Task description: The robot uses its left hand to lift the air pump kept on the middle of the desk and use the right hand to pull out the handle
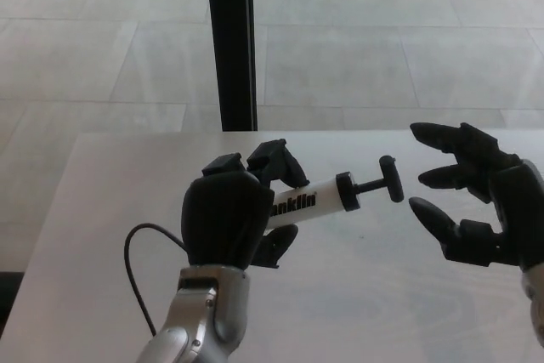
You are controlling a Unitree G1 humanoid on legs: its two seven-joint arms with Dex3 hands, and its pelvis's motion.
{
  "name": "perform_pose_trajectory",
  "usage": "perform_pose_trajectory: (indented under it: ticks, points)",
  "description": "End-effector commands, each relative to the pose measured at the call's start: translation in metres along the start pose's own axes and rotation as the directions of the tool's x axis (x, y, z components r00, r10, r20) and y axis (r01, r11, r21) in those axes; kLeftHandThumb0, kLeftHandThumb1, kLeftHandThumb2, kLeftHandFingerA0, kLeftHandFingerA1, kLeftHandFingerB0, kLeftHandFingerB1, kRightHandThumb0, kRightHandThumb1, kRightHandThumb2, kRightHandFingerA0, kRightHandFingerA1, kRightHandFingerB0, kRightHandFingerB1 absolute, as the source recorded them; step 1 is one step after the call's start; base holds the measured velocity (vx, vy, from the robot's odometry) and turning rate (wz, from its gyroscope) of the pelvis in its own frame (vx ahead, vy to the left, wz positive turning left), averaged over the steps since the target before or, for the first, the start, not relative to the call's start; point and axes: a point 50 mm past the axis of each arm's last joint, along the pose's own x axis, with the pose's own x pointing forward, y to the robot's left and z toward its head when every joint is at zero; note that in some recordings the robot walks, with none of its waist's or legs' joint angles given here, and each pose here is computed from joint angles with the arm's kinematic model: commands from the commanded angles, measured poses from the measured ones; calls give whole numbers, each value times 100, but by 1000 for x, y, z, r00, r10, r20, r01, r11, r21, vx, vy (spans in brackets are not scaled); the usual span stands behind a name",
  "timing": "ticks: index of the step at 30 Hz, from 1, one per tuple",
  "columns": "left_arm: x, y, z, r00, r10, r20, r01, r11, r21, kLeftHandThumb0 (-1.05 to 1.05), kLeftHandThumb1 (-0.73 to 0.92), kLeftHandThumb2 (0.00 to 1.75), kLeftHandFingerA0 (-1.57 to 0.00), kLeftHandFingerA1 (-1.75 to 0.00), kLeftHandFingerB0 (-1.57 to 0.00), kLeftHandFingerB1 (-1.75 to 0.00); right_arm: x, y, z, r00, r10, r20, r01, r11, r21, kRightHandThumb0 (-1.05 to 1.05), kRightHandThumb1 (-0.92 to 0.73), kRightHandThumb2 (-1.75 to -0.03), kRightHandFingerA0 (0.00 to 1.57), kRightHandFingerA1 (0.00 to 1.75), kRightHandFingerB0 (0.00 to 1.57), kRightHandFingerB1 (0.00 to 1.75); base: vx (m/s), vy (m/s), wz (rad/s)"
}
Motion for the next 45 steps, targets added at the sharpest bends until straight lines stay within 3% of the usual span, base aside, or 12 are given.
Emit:
perform_pose_trajectory:
  ticks: [1,12,13,15,16,17,18,21,22,23,31,45]
  points:
    - [8,3,7,1000,2,-12,-2,1000,-6,1,53,110,-92,-175,-77,-157,5,-2,5,997,-59,45,60,998,-21,-59,-69,-61,44,100,49,39,0,0,0]
    - [-3,-6,7,998,-51,37,50,998,39,-1,50,113,-89,-175,-75,-168,16,-7,9,994,-83,72,85,996,-26,-47,-65,-60,66,99,53,42,0,0,0]
    - [-4,-7,6,998,-54,45,52,998,46,-1,52,111,-90,-175,-75,-167,17,-8,10,994,-80,74,82,996,-23,-45,-53,-95,75,94,46,59,0,0,0]
    - [-5,-7,6,997,-55,51,53,997,50,-2,51,114,-91,-175,-74,-169,18,-9,10,994,-76,72,77,997,-13,-44,-54,-94,75,95,46,59,0,0,0]
    - [-5,-7,6,997,-57,58,54,997,55,-2,52,110,-88,-175,-73,-168,18,-9,11,994,-75,73,78,997,-25,-38,-70,-60,70,103,56,44,0,0,0]
    - [-6,-7,4,996,-55,77,49,996,76,-3,53,108,-88,-175,-73,-166,19,-10,11,995,-76,72,79,996,-48,-40,-56,-95,76,92,49,60,0,0,0]
    - [-6,-7,4,995,-53,79,46,995,91,-4,52,109,-87,-175,-73,-165,20,-11,11,995,-76,71,80,995,-55,-39,-71,-60,74,92,56,43,0,0,0]
    - [-7,-8,3,996,-59,72,53,995,86,-4,54,107,-88,-175,-74,-163,20,-12,11,995,-78,65,83,995,-64,-37,-73,-61,75,95,57,43,0,0,0]
    - [-6,-8,3,996,-62,71,55,994,92,-3,53,108,-87,-175,-73,-164,21,-13,11,995,-70,64,76,993,-90,-36,-57,-97,77,90,49,61,0,0,0]
    - [-6,-7,3,995,-57,77,50,994,97,-3,53,109,-87,-175,-73,-165,20,-13,10,997,-52,56,58,992,-115,-33,-72,-60,76,101,57,41,0,0,0]
    - [4,-1,6,997,-33,66,29,998,58,-4,55,109,-90,-175,-74,-165,15,-9,7,1000,22,12,-20,990,-140,-33,-68,-59,69,114,56,41,0,0,0]
    - [16,9,11,999,15,47,-16,999,28,-8,52,108,-84,-174,-75,-159,16,0,6,999,44,-25,-48,978,-204,-39,-68,-59,63,104,57,39,0,0,0]
